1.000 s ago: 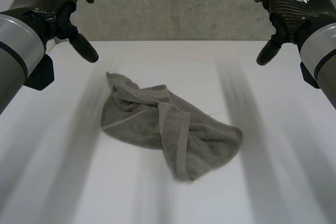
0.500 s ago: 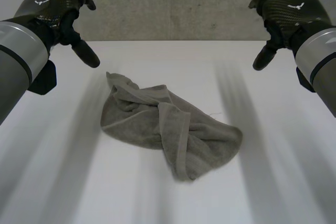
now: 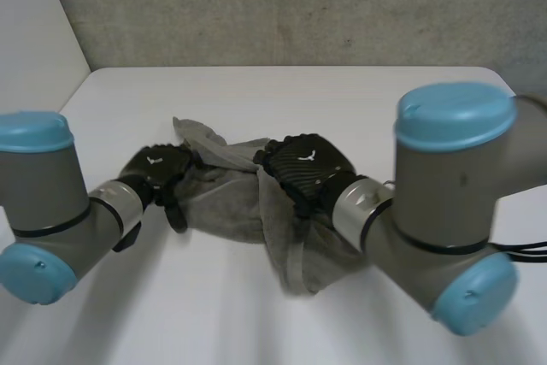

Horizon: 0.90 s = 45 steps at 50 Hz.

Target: Fold the towel.

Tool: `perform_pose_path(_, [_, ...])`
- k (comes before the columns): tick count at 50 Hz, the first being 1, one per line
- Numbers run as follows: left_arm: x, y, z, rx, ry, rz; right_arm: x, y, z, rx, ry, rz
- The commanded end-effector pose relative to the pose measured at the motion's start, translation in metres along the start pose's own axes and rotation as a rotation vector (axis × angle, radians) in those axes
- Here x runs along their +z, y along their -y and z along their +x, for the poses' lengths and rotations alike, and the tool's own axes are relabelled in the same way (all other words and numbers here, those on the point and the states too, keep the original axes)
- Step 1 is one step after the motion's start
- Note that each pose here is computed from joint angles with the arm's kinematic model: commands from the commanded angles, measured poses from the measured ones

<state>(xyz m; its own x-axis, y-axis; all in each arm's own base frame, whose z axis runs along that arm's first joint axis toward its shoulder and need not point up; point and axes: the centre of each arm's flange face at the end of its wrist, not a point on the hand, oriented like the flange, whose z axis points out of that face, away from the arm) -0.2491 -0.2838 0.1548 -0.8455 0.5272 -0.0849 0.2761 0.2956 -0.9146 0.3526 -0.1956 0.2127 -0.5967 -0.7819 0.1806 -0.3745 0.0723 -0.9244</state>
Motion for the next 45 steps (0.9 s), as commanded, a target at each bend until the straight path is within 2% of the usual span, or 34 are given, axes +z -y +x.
perform_pose_path(1, [0.016, -0.023, 0.002, -0.013, -0.023, -0.066, 0.026, -0.031, -0.005, 0.06, -0.063, -0.036])
perform_pose_path(9, [0.027, -0.026, -0.001, -0.009, -0.008, -0.051, 0.039, -0.058, -0.002, 0.064, -0.107, -0.11])
perform_pose_path(14, [0.036, -0.024, -0.002, 0.001, 0.004, 0.0, 0.032, -0.054, 0.003, 0.073, -0.12, -0.111])
perform_pose_path(21, [0.045, -0.028, -0.005, 0.006, 0.04, 0.008, 0.002, -0.031, 0.031, 0.098, -0.171, -0.055])
perform_pose_path(28, [0.049, -0.031, -0.006, 0.009, 0.068, 0.001, -0.02, -0.036, 0.05, 0.132, -0.157, -0.067])
perform_pose_path(32, [0.048, -0.03, -0.003, 0.012, 0.059, 0.002, -0.036, -0.036, 0.074, 0.157, -0.212, -0.056])
perform_pose_path(38, [0.043, -0.02, 0.004, 0.015, 0.047, 0.031, -0.044, -0.042, 0.082, 0.17, -0.211, -0.068])
perform_pose_path(43, [0.034, -0.003, 0.008, 0.021, 0.038, 0.075, -0.047, -0.053, 0.075, 0.111, -0.173, -0.115])
perform_pose_path(45, [0.03, 0.0, 0.009, 0.021, 0.036, 0.086, -0.05, -0.062, 0.072, 0.031, -0.163, -0.152])
